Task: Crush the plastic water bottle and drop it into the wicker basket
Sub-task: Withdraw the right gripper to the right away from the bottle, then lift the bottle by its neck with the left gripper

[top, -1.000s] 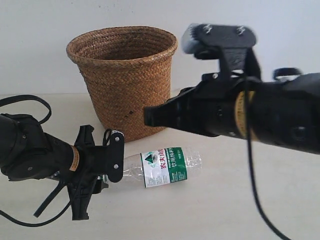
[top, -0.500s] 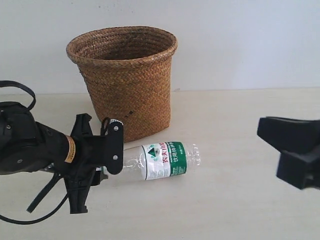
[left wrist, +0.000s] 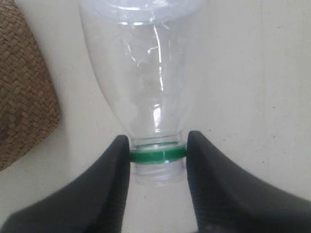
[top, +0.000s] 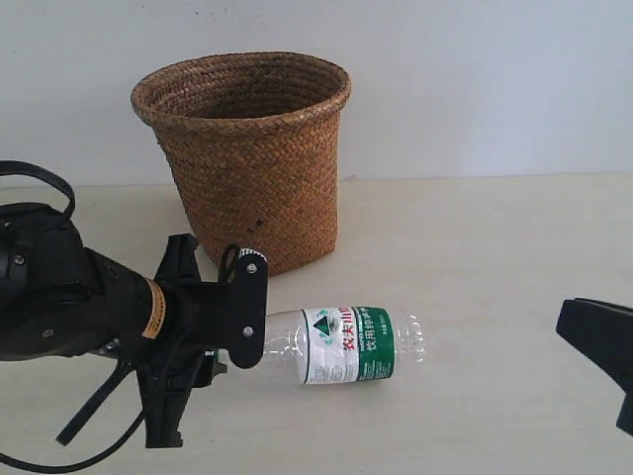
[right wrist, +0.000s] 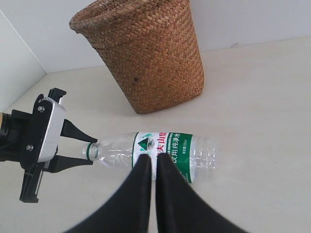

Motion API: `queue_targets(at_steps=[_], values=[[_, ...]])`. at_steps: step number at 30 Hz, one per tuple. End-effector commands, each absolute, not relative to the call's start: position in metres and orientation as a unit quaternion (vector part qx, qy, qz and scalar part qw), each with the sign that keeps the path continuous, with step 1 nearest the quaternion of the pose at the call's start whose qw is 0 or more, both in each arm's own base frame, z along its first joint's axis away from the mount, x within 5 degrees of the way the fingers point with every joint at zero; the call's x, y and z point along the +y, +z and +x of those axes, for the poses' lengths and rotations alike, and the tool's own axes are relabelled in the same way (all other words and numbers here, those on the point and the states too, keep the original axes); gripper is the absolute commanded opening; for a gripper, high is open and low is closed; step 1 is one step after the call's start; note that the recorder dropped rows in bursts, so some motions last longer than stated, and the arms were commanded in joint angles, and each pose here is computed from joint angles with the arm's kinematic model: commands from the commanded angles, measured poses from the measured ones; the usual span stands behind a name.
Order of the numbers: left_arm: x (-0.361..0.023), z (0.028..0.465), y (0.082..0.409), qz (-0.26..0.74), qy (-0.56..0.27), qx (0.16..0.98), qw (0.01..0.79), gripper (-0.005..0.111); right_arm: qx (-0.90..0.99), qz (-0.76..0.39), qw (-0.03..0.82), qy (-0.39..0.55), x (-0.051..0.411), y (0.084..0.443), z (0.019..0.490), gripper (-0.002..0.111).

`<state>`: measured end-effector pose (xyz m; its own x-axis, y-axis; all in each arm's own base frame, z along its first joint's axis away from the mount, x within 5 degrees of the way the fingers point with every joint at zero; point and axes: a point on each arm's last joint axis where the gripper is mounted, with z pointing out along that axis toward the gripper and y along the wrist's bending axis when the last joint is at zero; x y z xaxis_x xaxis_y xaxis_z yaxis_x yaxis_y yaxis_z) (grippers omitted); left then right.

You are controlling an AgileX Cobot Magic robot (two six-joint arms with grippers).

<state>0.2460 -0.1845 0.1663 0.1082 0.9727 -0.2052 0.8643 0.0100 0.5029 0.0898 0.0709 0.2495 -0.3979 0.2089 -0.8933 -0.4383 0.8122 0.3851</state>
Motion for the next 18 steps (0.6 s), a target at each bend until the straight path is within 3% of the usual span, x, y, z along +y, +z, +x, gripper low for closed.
queue_targets(at_steps=[1,13,18], values=[[-0.189,0.237,0.166,0.699,0.097,0.661,0.253,0.004,0.781,-0.074,0.542,0.302,0.071,0.249,0.089,0.000],[-0.198,0.226,0.164,0.696,0.075,0.670,0.245,0.004,0.780,-0.074,0.542,0.304,0.071,0.249,0.088,0.000],[-0.192,0.223,0.163,0.696,0.084,0.680,0.216,0.004,0.734,-0.039,0.587,0.338,0.052,0.265,0.079,0.000]])
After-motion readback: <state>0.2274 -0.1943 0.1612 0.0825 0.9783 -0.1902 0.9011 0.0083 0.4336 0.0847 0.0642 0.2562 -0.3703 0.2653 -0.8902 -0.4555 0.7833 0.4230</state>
